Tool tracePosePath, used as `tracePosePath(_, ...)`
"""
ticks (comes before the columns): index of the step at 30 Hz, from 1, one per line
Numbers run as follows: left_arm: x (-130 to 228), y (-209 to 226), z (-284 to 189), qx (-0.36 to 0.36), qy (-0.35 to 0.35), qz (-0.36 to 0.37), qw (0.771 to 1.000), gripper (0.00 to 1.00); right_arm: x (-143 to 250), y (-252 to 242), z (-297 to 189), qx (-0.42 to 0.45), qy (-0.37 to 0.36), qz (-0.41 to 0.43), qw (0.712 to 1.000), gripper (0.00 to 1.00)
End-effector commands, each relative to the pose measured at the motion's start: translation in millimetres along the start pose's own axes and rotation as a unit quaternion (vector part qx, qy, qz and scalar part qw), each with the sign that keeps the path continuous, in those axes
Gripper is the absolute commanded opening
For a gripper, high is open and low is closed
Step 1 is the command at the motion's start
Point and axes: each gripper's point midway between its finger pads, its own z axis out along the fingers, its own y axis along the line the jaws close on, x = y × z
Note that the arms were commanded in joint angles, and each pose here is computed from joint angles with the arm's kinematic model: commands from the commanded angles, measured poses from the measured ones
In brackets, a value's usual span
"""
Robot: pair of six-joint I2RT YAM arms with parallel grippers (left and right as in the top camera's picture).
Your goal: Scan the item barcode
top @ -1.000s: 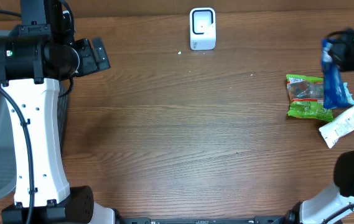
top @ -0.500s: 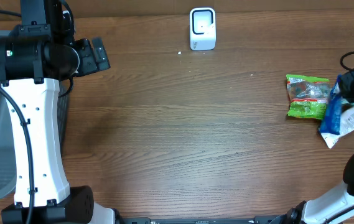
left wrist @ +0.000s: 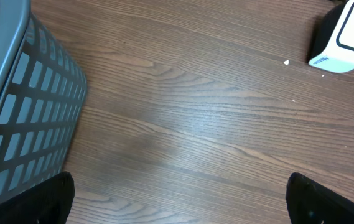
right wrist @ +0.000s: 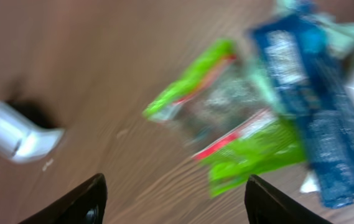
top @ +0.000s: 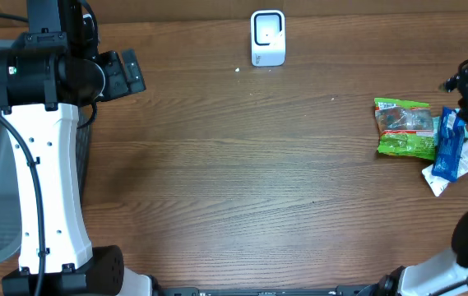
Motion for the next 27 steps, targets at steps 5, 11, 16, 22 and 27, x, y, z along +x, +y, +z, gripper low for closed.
tracePosePath(5, -4, -2, -6, 0.001, -0.011, 0.008, 1.0, 1.0, 87, 113, -115, -0.189, -0.022, -0.252, 0.949, 0.7)
tracePosePath(11, -4, -2, -6, 0.001, -0.012, 0.008, 1.0, 1.0, 146, 130, -139, -0.21, 0.009, -0.298, 0.931, 1.0)
tracePosePath(16, -4, -2, -6, 0.001, -0.012, 0.008, 1.0, 1.0, 155, 134, -138, -0.214, 0.018, -0.309, 0.927, 1.0)
tracePosePath(22, -4, -2, -6, 0.001, -0.012, 0.008, 1.0, 1.0, 135, 117, -130, -0.144, -0.021, -0.319, 0.937, 1.0)
tracePosePath(27, -4, -2, -6, 0.001, -0.012, 0.008, 1.0, 1.0, 115, 105, -121, -0.089, -0.06, -0.32, 0.941, 1.0)
